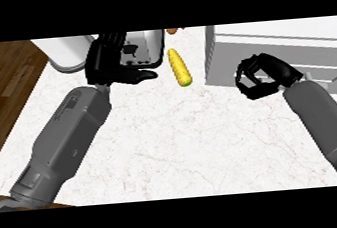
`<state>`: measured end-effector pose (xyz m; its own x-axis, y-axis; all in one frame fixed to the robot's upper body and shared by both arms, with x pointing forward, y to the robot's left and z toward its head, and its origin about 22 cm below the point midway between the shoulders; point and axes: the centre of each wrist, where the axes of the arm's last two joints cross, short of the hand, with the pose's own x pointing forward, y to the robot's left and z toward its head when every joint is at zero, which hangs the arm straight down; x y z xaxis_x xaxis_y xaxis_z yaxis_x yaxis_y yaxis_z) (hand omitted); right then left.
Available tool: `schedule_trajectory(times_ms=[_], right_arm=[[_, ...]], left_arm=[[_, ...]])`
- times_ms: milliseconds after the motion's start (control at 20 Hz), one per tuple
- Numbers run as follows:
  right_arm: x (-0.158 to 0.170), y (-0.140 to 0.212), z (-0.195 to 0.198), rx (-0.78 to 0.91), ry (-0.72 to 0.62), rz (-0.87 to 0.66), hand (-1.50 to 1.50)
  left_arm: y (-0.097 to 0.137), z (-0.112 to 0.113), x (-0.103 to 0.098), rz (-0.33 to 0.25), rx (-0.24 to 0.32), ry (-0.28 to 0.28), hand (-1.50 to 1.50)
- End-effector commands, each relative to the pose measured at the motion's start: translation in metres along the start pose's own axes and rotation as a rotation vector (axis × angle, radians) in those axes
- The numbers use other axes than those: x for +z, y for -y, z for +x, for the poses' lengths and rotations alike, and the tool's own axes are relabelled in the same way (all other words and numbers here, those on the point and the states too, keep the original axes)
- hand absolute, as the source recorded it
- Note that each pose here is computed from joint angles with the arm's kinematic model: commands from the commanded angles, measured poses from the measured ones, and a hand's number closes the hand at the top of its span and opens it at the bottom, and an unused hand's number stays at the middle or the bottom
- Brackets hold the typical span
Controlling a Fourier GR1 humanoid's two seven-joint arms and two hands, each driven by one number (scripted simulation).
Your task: Pick up the cup, place it into the drawer and close the drawer
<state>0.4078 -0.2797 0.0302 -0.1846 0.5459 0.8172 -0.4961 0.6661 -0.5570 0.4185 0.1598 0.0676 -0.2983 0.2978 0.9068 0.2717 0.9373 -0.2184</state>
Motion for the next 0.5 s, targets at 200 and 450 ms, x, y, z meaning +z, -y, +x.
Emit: schedule_trajectory(times_ms=[200, 450], right_arm=[[0.007, 0.090, 0.049, 0.084, 0.023, -0.252, 1.50], [0.011, 0.095, 0.053, 0.081, 0.033, -0.242, 1.50]], left_arm=[[-0.004, -0.008, 0.012, -0.021, 0.037, -0.013, -1.50], [-0.003, -0.006, 0.012, -0.031, 0.049, -0.012, -1.50]])
